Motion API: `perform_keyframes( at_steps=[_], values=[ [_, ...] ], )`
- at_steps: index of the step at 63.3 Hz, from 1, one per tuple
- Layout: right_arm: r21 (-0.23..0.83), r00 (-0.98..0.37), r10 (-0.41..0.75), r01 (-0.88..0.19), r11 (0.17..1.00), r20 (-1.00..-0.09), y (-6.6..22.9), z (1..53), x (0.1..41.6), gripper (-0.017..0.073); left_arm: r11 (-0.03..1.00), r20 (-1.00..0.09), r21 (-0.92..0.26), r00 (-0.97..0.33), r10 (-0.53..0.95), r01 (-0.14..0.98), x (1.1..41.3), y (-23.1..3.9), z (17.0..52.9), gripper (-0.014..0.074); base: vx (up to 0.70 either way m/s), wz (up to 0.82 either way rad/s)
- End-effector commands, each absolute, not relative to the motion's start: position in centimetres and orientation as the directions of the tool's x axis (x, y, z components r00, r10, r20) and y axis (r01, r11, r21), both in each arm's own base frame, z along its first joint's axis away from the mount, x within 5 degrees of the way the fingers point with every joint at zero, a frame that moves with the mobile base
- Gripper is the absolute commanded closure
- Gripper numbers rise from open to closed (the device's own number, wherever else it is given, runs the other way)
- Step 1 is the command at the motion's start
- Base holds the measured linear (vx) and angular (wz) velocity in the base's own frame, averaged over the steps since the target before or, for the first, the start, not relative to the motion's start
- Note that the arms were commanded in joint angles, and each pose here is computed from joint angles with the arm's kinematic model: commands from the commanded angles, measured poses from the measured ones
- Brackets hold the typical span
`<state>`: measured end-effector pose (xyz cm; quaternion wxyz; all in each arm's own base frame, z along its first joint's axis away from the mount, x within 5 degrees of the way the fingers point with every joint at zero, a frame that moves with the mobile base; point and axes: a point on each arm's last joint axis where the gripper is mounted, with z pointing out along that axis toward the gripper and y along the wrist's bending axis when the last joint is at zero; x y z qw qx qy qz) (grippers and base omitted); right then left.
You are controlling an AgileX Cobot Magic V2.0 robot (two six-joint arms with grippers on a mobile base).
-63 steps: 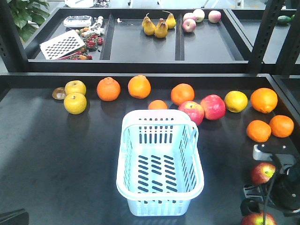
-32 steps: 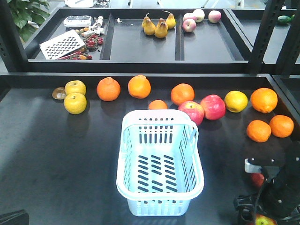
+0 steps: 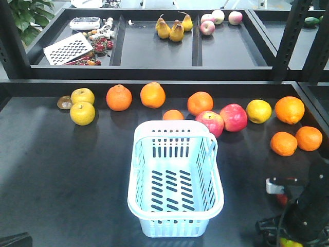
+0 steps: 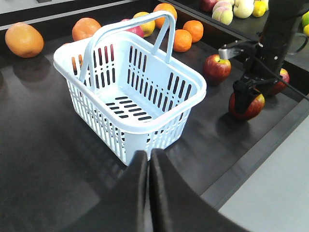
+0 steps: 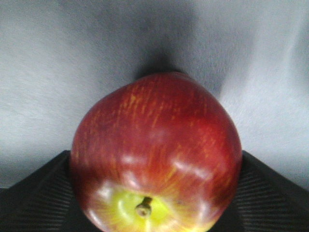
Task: Pick three apples into basket with both arms
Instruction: 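Reach the right gripper down and grasp the red apple nearest it, then carry the apple over the basket and open the right gripper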
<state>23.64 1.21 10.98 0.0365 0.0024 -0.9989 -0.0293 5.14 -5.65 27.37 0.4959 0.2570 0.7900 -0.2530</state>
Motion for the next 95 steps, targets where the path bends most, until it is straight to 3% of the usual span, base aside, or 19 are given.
perform_keyframes(
  at_steps=[1,6,12,18,24,32,39,49,55,65,73,87,95],
  values=[
    [0.062,-0.998,-0.033,-0.036,0.997,-0.044,1.1,14.1,23.9,0.0471,0.747,-0.932,-0.167,-0.349,0.093,0.644,5.4,-5.7,28.5,0.0601,0.0,0.0],
    [0.067,-0.993,-0.056,-0.063,0.996,-0.103,1.2,16.4,23.3,0.0575,0.747,-0.933,-0.166,-0.349,0.093,0.644,5.4,-5.7,28.5,0.0601,0.0,0.0],
    [0.095,-0.984,-0.074,-0.09,0.991,-0.161,1.5,19.3,21.9,0.0569,0.747,-0.933,-0.166,-0.349,0.093,0.644,5.4,-5.7,28.5,0.0601,0.0,0.0],
    [0.133,-0.951,-0.116,-0.16,0.978,-0.288,2.0,22.8,20.0,0.0568,0.748,-0.933,-0.162,-0.347,0.097,0.644,5.4,-5.7,28.5,0.0601,0.0,0.0],
    [0.233,-0.887,-0.086,-0.211,0.949,-0.453,3.1,26.0,18.2,0.0564,0.748,-0.933,-0.162,-0.347,0.097,0.643,5.4,-5.7,28.5,0.0601,0.0,0.0],
    [0.373,-0.81,-0.05,-0.322,0.87,-0.584,4.8,28.3,17.2,0.0564,0.749,-0.934,-0.161,-0.345,0.095,0.642,5.4,-5.7,28.5,0.0601,0.0,0.0],
    [0.483,-0.787,0.016,-0.362,0.797,-0.616,5.8,29.0,17.8,0.0559,0.75,-0.934,-0.161,-0.344,0.094,0.642,5.4,-5.7,28.5,0.06,0.0,0.0],
    [0.563,-0.792,0.042,-0.395,0.726,-0.61,7.1,28.0,19.8,0.0548,0.751,-0.933,-0.163,-0.348,0.094,0.64,5.5,-5.7,28.4,0.0601,0.0,0.0],
    [0.56,-0.794,0.002,-0.428,0.709,-0.608,8.9,26.8,20.9,0.0544,0.751,-0.933,-0.163,-0.348,0.094,0.64,5.5,-5.7,28.4,0.0601,0.0,0.0],
    [0.479,-0.774,-0.069,-0.457,0.749,-0.63,12.1,25.1,23.5,0.0513,0.751,-0.933,-0.163,-0.348,0.094,0.64,5.5,-5.7,28.4,0.0601,0.0,0.0],
    [0.471,-0.762,-0.106,-0.497,0.729,-0.639,14.1,25.3,25.3,0.0423,0.751,-0.933,-0.163,-0.348,0.094,0.64,5.5,-5.7,28.4,0.0601,0.0,0.0],
    [0.47,-0.773,-0.156,-0.518,0.714,-0.615,15.0,24.9,27.3,0.0069,0.751,-0.933,-0.163,-0.348,0.094,0.64,5.5,-5.7,28.4,0.0601,0.0,0.0],
    [0.465,-0.772,-0.154,-0.515,0.72,-0.616,14.9,24.8,27.4,-0.0071,0.751,-0.933,-0.163,-0.348,0.094,0.64,5.5,-5.7,28.4,0.0601,0.0,0.0]
  ],
)
